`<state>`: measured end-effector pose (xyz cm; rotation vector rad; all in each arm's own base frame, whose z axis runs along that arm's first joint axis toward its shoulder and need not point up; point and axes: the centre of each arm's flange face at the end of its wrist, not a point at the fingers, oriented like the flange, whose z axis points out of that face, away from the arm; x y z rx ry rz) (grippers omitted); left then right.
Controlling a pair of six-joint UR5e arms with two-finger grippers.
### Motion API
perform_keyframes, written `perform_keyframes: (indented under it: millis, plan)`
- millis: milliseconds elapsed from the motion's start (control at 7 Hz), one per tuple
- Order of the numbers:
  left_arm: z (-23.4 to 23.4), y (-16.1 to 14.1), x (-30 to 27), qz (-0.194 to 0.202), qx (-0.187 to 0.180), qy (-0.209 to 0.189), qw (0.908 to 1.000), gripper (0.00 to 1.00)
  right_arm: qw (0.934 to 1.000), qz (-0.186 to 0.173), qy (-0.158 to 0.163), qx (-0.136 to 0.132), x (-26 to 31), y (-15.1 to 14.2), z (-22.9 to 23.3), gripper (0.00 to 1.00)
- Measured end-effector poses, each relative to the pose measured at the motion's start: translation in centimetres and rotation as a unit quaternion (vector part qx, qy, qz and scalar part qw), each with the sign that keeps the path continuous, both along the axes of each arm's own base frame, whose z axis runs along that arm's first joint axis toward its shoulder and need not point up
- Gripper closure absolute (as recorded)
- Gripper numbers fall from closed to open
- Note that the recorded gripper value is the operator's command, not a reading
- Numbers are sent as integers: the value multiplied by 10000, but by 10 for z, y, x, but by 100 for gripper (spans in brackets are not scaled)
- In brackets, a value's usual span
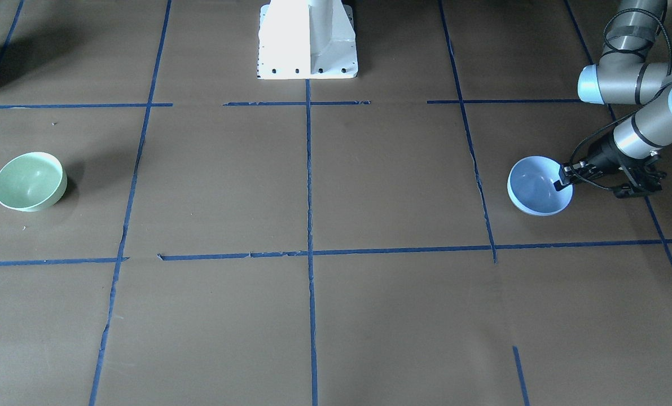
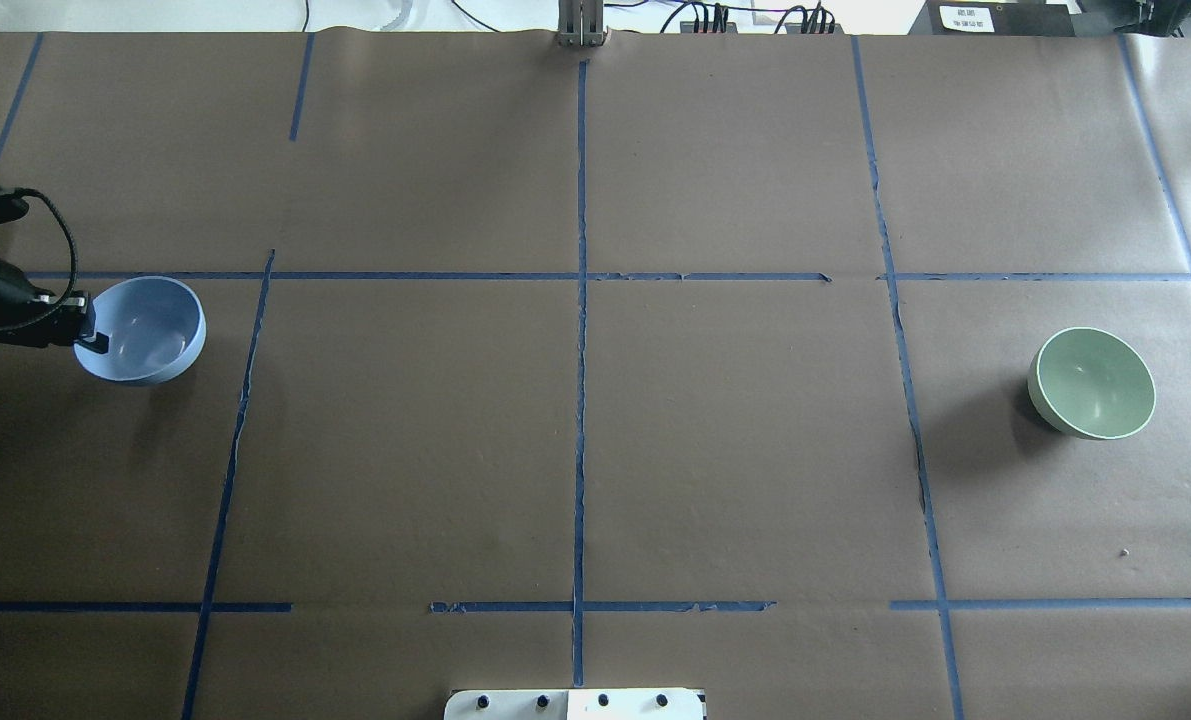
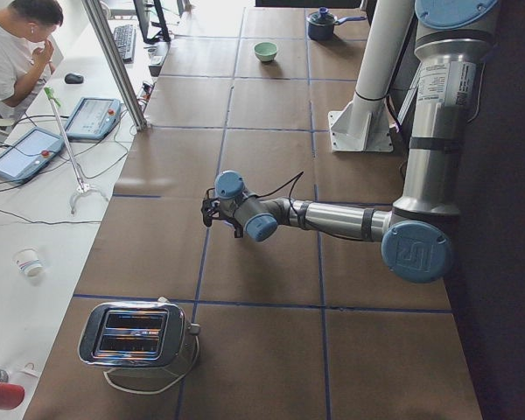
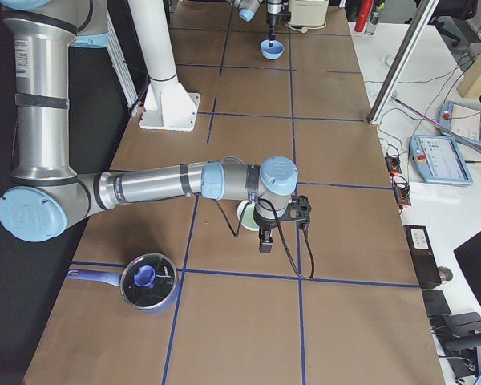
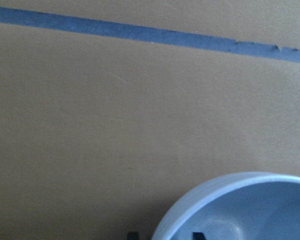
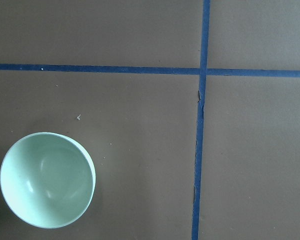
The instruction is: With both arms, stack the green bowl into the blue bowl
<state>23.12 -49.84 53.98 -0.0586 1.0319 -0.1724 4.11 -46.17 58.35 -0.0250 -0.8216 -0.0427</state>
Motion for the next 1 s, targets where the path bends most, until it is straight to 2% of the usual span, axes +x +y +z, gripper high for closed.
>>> perform_keyframes:
  millis: [143, 429, 714, 1000]
  plan:
    - [-58, -8, 21, -160, -172, 374, 9990, 100, 10000, -5, -11, 2, 0, 0, 0, 0]
    - [-166, -2, 107, -196, -478, 854, 9950, 100, 10000, -24, -18, 17, -2, 0, -1, 0]
    - [-259, 32, 222, -436, -600, 839, 9937, 100, 10000, -44, -25, 50, -4, -1, -5, 0]
    - [-306, 78, 318, -706, -334, 501, 9957, 98, 9999, -80, -44, 56, -8, -1, -6, 0]
